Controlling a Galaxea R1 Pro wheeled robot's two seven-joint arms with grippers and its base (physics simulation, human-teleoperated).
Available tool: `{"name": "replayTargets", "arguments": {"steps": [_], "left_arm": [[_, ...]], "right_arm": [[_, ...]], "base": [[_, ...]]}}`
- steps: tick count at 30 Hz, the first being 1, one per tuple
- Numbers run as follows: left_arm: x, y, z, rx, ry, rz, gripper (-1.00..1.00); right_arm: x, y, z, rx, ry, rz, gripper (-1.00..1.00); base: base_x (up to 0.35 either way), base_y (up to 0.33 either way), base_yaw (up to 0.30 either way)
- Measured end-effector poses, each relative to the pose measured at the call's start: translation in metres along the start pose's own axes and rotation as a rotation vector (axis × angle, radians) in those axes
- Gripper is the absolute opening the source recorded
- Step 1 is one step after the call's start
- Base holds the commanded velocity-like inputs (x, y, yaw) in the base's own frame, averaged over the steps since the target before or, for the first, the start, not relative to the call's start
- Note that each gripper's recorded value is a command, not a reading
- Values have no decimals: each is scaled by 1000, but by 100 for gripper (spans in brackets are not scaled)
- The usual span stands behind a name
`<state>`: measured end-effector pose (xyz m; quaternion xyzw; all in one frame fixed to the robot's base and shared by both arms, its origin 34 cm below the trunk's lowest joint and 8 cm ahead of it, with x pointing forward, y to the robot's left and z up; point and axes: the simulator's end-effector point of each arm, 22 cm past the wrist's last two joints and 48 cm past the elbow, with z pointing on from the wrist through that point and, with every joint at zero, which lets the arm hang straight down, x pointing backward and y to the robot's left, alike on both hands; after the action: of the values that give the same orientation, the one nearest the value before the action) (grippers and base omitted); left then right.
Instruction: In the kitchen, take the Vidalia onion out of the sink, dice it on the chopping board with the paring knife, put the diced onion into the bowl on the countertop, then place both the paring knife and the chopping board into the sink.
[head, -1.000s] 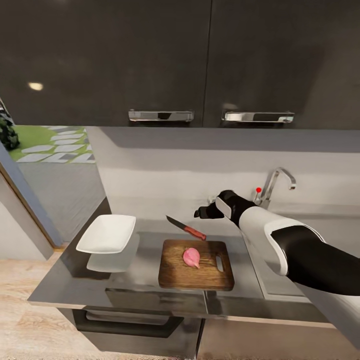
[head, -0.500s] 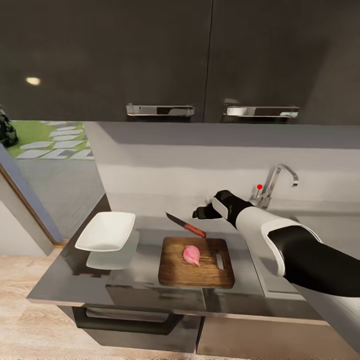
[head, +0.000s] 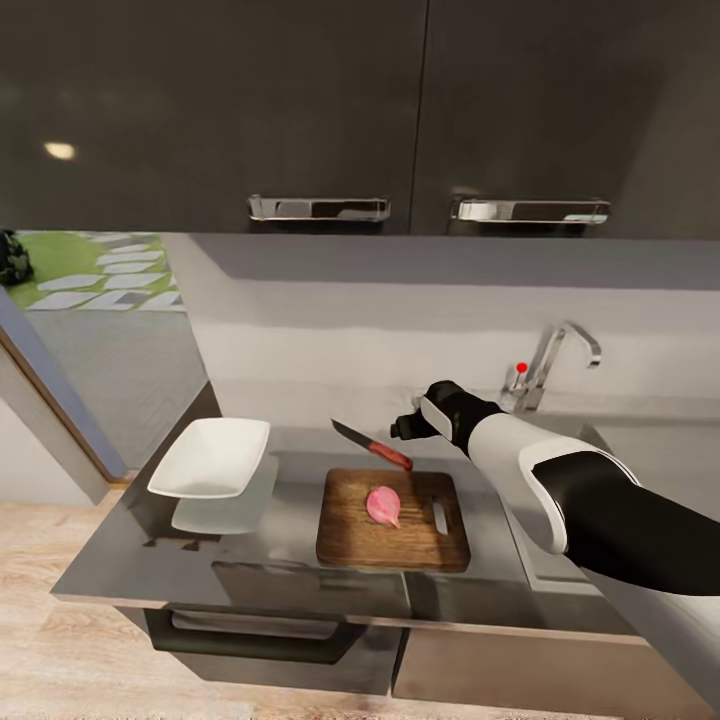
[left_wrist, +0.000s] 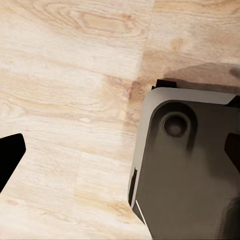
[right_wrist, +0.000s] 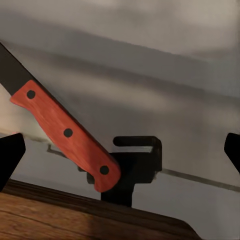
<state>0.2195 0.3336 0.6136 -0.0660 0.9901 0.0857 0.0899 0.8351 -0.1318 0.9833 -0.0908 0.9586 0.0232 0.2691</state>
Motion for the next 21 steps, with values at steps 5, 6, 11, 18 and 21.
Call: {"name": "replayTargets", "arguments": {"steps": [5, 6, 11, 18, 21], "left_arm": [[3, 1, 0, -1, 7, 2, 100], [4, 1, 0, -2, 9, 2, 100], [7, 2, 1, -2, 17, 3, 100], [12, 2, 1, -5, 28, 6, 100], [14, 2, 1, -5, 33, 7, 100]], "right_arm": [[3, -1, 5, 2, 7, -2, 100], [4, -1, 6, 2, 9, -2, 100], [7, -1, 11, 1, 17, -1, 100], [12, 0, 18, -1, 28, 0, 100], [14, 0, 20, -2, 33, 0, 100]], "base": [[62, 136, 0], [99, 152, 0], [94, 75, 0], [23, 8, 0], [3, 1, 0]]}}
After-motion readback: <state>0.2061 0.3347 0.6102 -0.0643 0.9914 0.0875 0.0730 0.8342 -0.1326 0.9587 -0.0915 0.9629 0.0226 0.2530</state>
